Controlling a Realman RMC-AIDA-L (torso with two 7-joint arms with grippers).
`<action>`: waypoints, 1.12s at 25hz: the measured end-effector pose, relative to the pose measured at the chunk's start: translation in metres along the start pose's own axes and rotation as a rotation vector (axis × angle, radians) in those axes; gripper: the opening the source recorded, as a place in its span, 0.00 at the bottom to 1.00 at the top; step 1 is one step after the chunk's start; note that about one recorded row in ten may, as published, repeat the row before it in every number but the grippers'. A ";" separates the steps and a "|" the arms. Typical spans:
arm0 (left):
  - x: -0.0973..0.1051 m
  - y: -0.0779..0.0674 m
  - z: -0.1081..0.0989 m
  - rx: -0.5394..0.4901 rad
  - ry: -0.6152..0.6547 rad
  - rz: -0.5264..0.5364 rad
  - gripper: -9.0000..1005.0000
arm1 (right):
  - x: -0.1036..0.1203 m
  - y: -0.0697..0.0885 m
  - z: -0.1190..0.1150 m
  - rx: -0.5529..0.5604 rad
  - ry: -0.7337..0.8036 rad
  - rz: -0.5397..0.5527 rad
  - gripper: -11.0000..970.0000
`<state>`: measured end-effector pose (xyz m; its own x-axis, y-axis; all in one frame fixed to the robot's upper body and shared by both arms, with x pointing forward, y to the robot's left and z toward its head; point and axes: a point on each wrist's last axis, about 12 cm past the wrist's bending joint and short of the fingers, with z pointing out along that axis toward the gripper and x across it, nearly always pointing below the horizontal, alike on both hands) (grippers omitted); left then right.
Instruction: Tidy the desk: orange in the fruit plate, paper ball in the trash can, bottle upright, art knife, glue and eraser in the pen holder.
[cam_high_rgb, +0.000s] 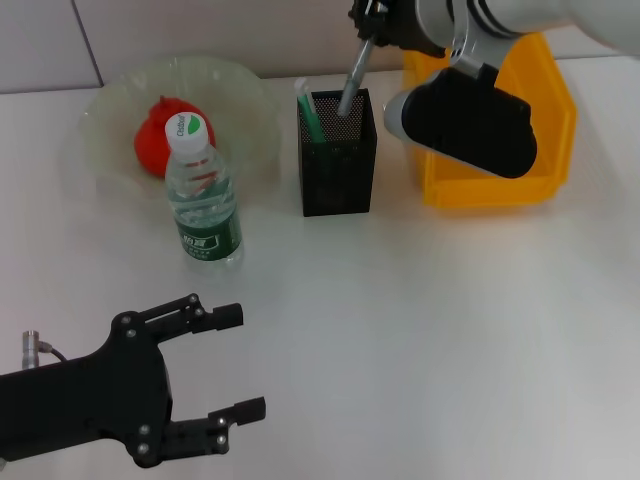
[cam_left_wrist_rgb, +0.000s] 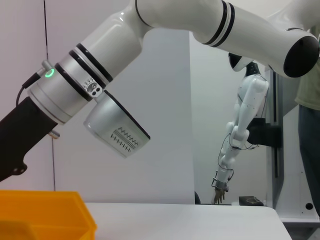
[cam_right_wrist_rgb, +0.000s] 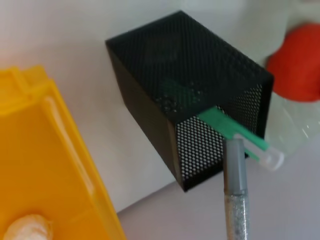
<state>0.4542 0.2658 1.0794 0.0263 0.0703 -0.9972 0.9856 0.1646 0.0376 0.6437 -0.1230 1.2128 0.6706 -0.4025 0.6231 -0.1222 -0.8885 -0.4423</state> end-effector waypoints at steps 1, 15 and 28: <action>0.000 0.000 0.000 0.000 0.000 0.000 0.79 | -0.001 0.001 0.001 -0.002 -0.003 -0.012 0.14; 0.000 0.000 0.002 0.012 -0.003 0.001 0.79 | -0.004 -0.003 0.010 0.036 0.018 -0.110 0.14; -0.002 0.001 0.003 0.014 -0.003 0.008 0.79 | -0.014 -0.004 0.014 0.055 0.013 -0.149 0.14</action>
<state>0.4553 0.2630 1.0809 0.0351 0.0687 -0.9970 0.9876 0.1505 0.0452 0.6454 -0.1106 1.1966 0.6690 -0.2703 0.6924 0.0182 -0.9253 -0.3788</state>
